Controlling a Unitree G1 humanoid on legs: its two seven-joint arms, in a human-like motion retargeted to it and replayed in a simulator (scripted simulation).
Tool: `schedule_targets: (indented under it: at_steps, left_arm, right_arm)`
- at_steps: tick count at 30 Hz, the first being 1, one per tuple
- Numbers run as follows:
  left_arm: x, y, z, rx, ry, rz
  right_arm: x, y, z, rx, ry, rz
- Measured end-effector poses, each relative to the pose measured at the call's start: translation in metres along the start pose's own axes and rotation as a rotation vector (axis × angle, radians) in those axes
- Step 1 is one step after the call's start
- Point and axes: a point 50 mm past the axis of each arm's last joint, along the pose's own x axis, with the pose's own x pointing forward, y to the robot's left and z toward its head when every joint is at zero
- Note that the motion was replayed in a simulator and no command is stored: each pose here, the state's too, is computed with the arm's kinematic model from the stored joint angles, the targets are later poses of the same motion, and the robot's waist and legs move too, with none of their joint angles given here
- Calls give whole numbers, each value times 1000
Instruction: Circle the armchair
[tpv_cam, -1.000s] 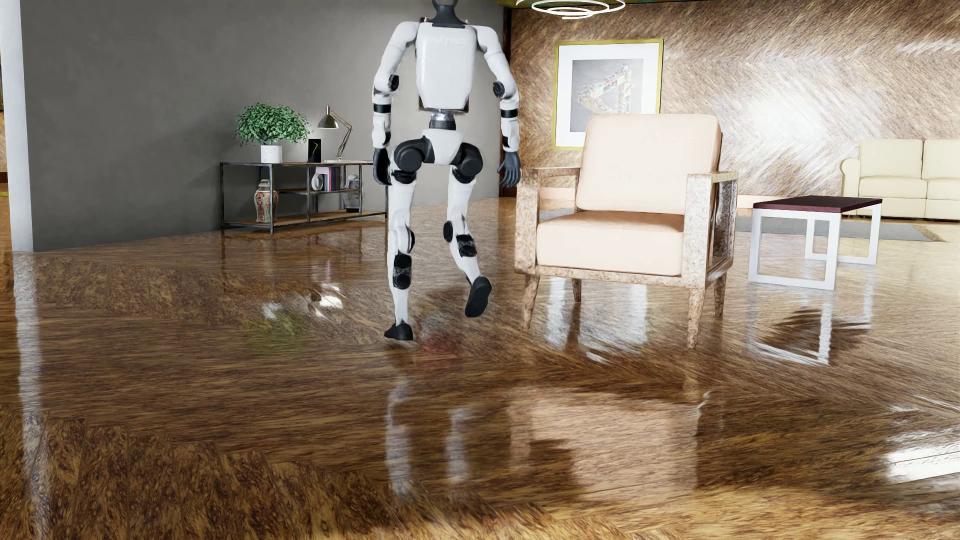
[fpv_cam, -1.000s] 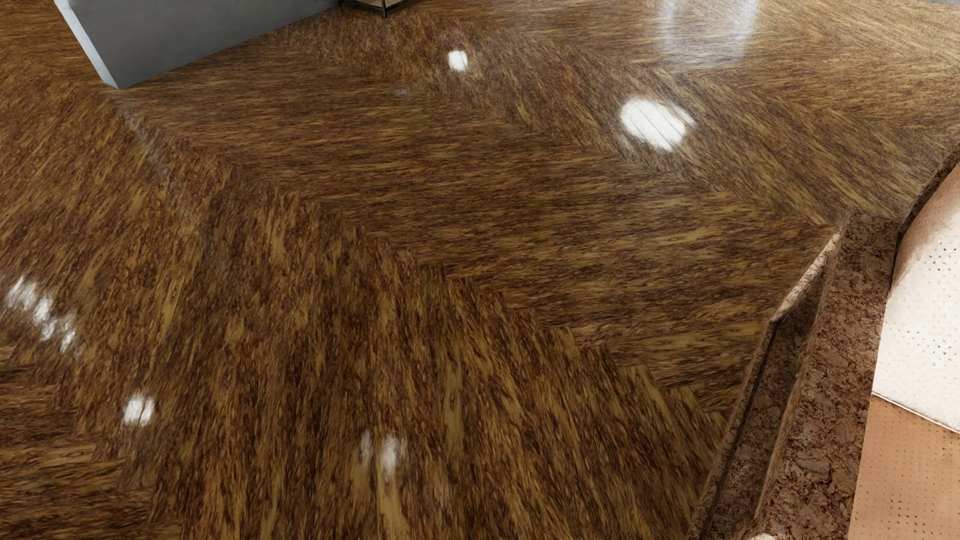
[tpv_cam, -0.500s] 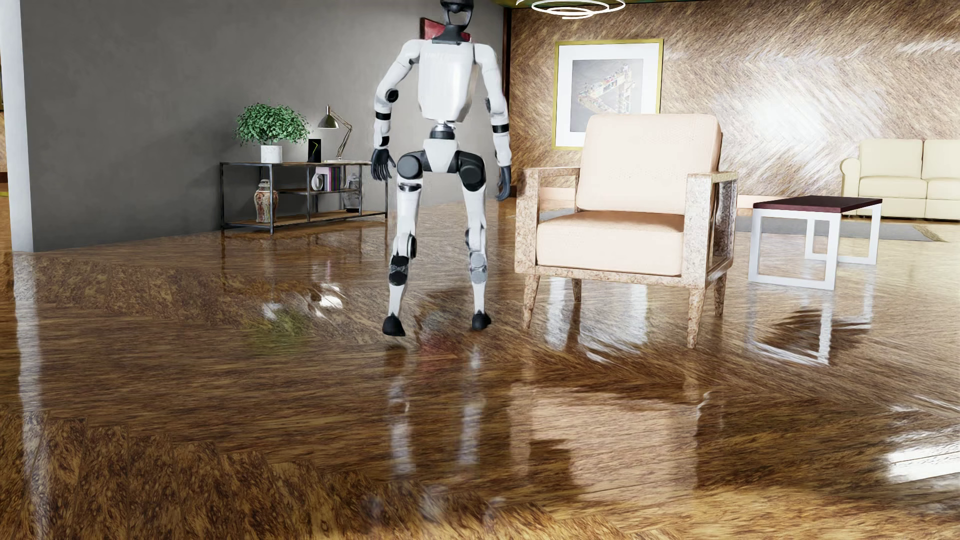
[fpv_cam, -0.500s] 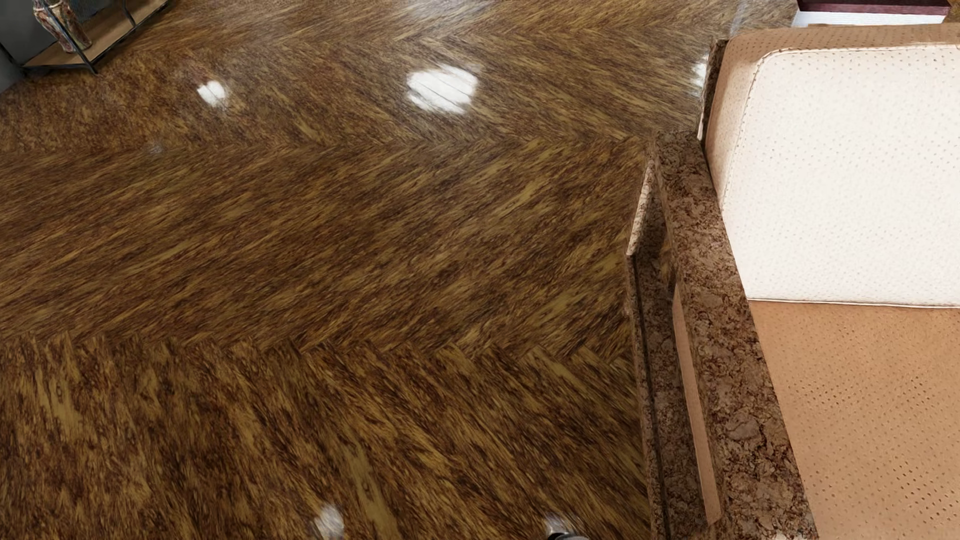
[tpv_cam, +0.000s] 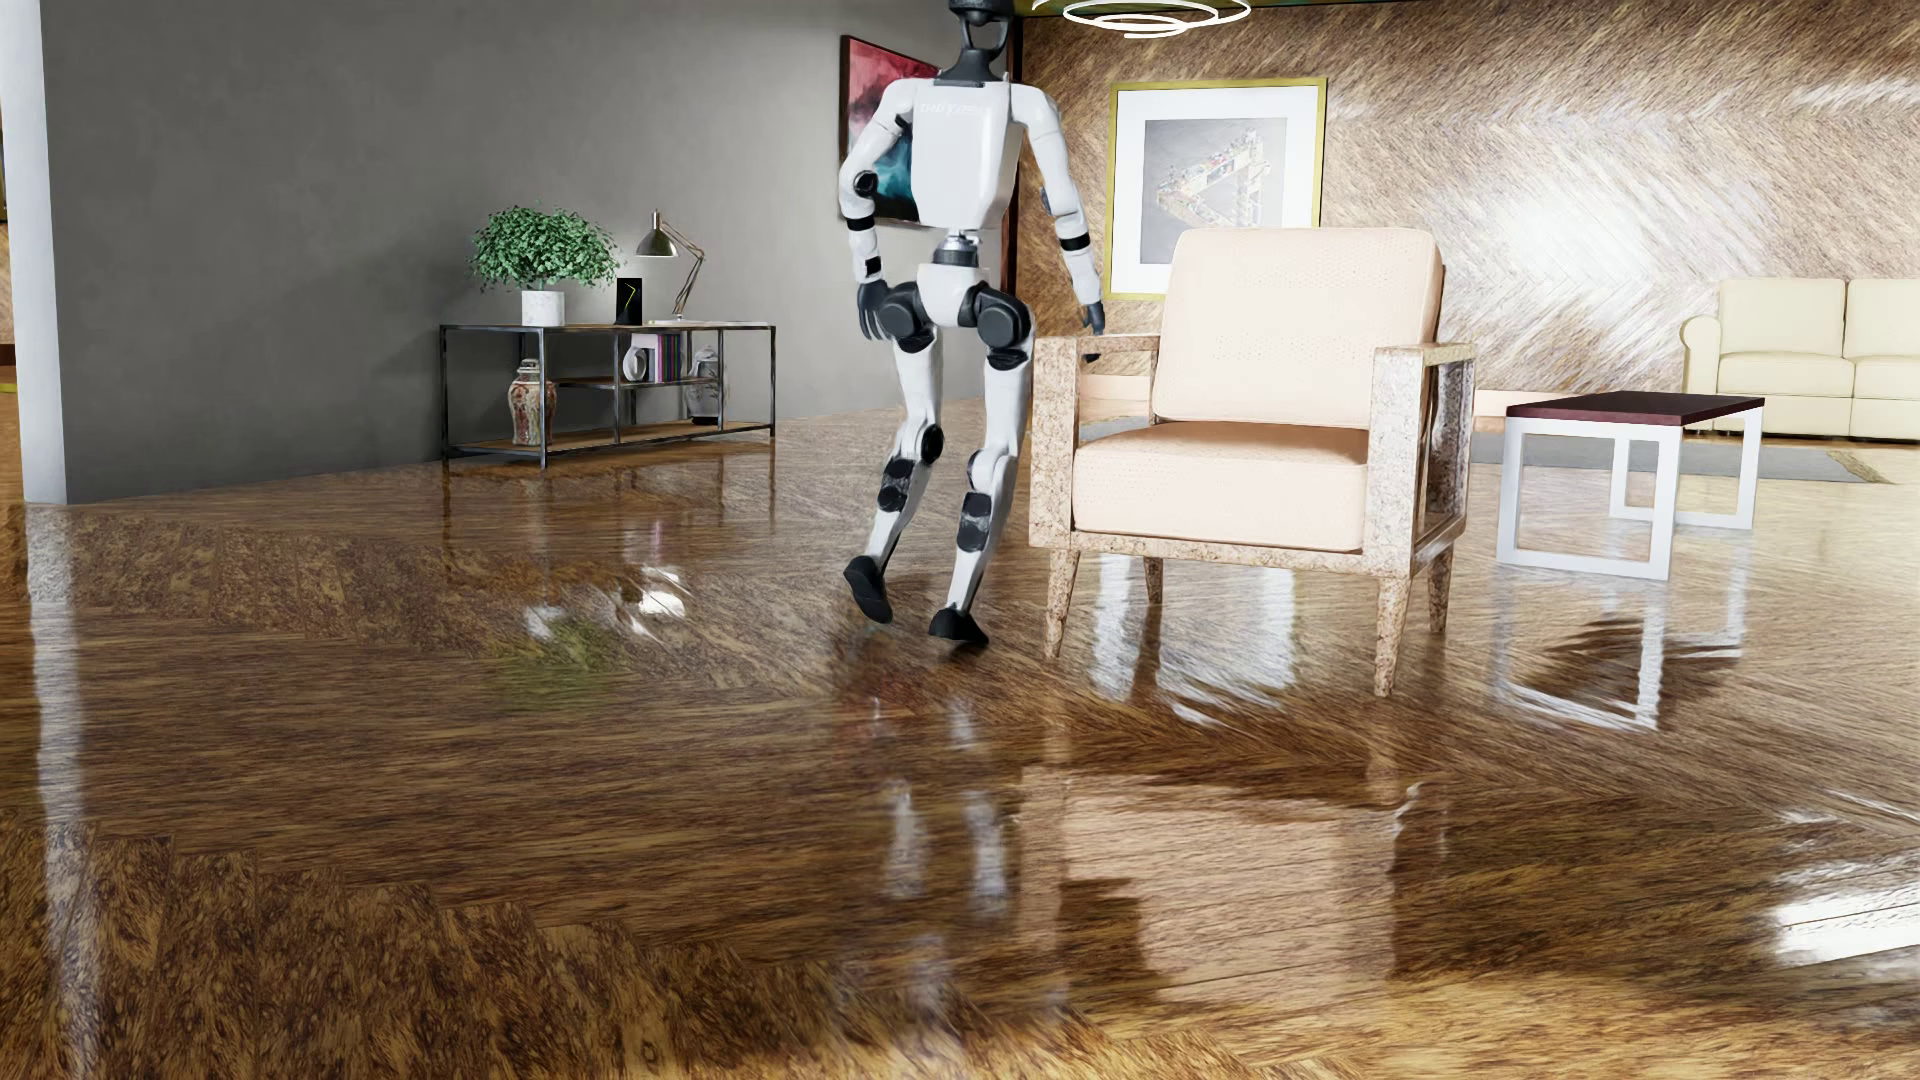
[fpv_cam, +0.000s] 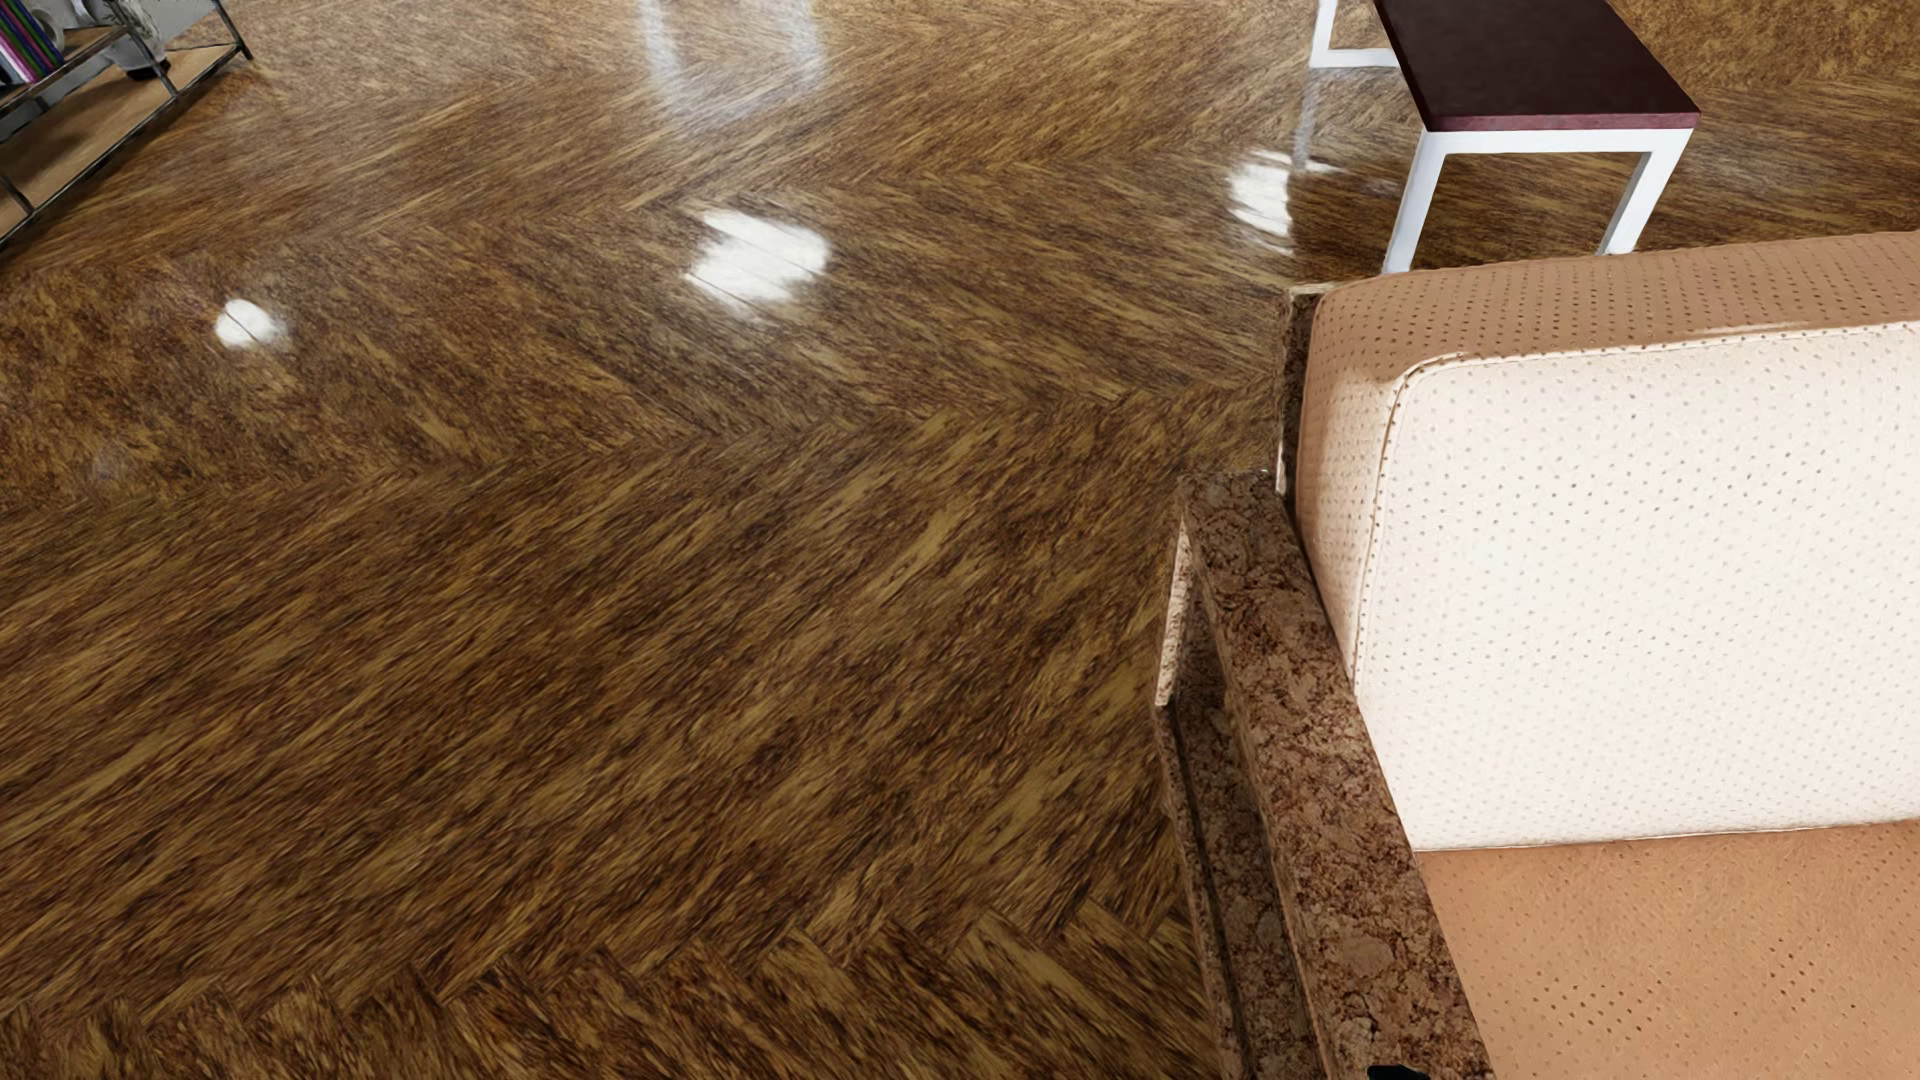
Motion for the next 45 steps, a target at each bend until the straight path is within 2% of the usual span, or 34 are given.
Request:
schedule_targets:
  at_steps: [4, 8, 12, 15, 17, 19, 24, 28, 32, 35, 38, 42, 45]
  left_arm:
    - [-6, -6, -24, -15, 87, -11]
    - [-18, -31, -59, -35, 215, -67]
    - [-34, -62, -83, -52, 303, -144]
    - [-35, -67, -83, -57, 310, -156]
    - [-28, -59, -74, -67, 272, -128]
    - [-20, -43, -58, -87, 210, -77]
    - [-3, 30, -14, -39, 58, 95]
    - [1, 85, 16, -34, -15, 238]
    - [1, 101, 41, -26, -106, 280]
    - [2, 89, 47, -10, -132, 244]
    - [4, 73, 31, -14, -82, 200]
    - [-2, 23, -34, -54, 161, 81]
    - [-15, -24, -73, -38, 322, -49]
  right_arm:
    - [0, 3, -4, -7, 18, 11]
    - [-8, 27, -31, -25, 110, 79]
    - [-30, 55, -80, -46, 277, 165]
    - [-48, 73, -107, -4, 380, 197]
    - [-54, 81, -115, -4, 409, 217]
    - [-46, 74, -106, -12, 380, 202]
    - [-6, 13, -30, 82, 110, 5]
    - [4, -26, 23, 78, -78, -92]
    - [4, -23, 24, 49, -80, -75]
    - [0, -2, -9, 75, 37, -32]
    - [-11, 27, -51, 72, 202, 44]
    - [-23, 47, -82, 12, 333, 117]
    - [-17, 43, -66, 35, 268, 97]
